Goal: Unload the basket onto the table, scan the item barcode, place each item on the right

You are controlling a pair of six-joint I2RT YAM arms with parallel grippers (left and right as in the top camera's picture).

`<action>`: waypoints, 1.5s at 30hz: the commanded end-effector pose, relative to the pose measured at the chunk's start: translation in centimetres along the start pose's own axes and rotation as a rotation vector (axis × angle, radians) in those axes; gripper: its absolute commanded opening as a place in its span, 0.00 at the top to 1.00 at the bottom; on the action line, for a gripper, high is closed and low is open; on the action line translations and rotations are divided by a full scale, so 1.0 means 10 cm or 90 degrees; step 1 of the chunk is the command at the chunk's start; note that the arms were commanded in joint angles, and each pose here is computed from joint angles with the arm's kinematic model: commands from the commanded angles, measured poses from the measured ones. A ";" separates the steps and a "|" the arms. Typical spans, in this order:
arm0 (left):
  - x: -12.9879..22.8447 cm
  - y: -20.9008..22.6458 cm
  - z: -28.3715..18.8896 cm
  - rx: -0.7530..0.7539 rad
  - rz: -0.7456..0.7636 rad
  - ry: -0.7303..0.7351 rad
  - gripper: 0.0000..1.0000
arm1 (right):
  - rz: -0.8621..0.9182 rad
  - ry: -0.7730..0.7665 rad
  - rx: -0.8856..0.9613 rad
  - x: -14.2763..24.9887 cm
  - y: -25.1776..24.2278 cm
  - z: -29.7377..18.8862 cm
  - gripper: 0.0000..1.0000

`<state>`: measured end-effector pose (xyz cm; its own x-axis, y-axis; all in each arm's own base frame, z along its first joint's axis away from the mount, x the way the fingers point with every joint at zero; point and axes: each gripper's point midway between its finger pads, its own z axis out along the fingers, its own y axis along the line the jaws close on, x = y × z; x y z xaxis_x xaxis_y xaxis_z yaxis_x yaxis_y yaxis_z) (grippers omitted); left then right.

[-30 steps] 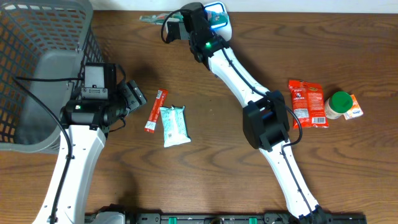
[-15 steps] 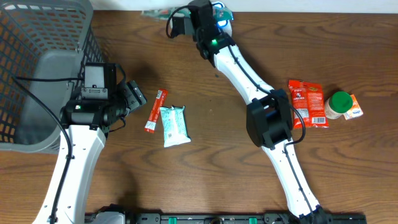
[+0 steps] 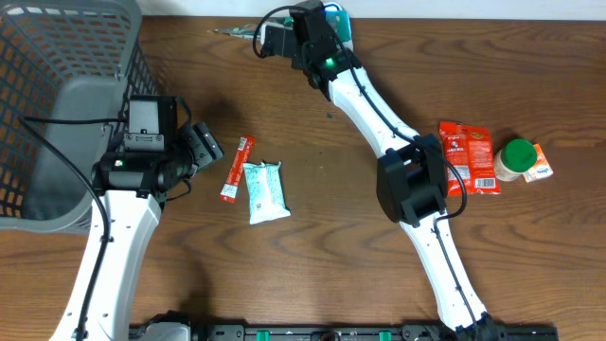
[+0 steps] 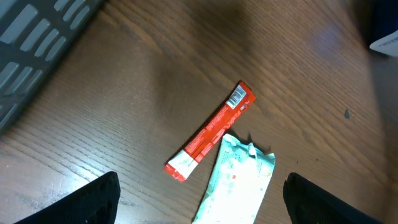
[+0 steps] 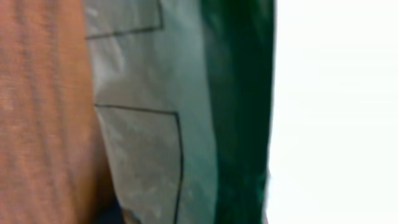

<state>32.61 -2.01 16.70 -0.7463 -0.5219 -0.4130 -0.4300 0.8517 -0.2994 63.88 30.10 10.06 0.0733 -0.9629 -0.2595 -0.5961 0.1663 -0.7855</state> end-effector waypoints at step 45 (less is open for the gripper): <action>-0.05 0.00 -0.03 -0.002 -0.001 -0.009 0.15 | 0.026 -0.051 0.188 -0.38 -0.96 -0.50 0.99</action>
<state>32.62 -2.01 16.71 -0.7463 -0.5219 -0.4131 -0.4297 0.8517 -0.2999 65.99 30.77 15.49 0.1019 -0.9446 -0.3120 -0.4201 0.2434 -0.8742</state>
